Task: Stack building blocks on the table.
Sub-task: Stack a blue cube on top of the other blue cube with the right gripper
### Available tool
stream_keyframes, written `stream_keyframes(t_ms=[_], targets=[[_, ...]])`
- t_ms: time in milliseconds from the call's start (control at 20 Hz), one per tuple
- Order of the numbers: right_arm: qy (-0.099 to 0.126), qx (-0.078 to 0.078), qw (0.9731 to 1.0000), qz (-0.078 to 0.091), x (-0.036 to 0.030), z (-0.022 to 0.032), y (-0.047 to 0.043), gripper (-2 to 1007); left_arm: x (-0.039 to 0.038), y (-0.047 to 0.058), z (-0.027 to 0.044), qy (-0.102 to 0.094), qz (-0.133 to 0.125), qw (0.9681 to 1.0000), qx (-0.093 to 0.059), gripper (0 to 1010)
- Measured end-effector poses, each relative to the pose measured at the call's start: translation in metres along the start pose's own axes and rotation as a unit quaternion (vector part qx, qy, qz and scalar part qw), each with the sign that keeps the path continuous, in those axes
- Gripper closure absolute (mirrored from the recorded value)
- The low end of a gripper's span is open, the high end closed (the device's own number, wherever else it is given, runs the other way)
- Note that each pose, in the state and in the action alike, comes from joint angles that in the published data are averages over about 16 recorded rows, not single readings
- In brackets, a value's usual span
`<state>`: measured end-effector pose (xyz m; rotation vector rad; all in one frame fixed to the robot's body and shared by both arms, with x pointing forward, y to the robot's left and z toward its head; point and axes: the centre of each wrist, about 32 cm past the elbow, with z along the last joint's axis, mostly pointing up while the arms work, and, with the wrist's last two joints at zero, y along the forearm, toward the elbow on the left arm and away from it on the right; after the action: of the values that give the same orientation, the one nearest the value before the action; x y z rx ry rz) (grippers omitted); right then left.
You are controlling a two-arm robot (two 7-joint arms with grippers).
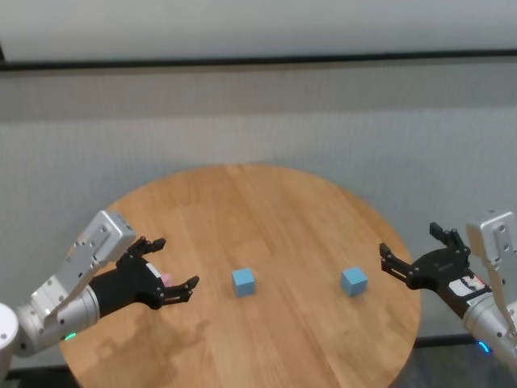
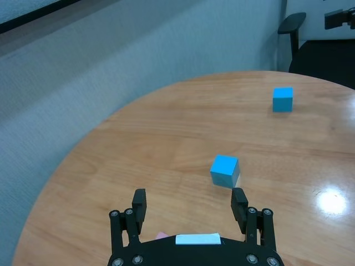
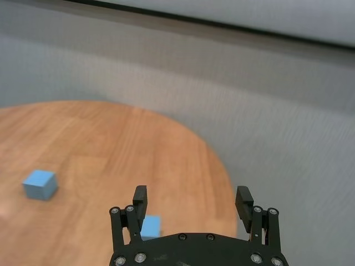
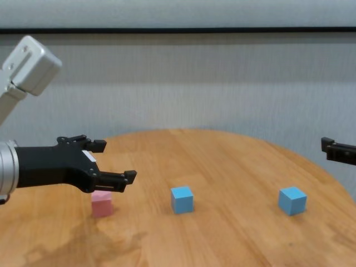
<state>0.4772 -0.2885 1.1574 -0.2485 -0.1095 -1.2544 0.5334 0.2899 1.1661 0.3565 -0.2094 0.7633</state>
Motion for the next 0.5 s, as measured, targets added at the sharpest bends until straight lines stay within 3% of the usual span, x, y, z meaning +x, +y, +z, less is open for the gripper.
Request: stream_keyframes(t_ms=[200,500], targets=[[0.053,-0.023,0.9983,0.003,-0.01,0.0099,-0.0036,1,-0.0001,-0.001,0.0003,0.001,-0.001,1.0,0.0,7],[0.125,-0.058,0.9904,0.007,-0.0238,0.0183,-0.0067,1,-0.0002,-0.003,0.0007,0.002,-0.002,1.0,0.001,7]])
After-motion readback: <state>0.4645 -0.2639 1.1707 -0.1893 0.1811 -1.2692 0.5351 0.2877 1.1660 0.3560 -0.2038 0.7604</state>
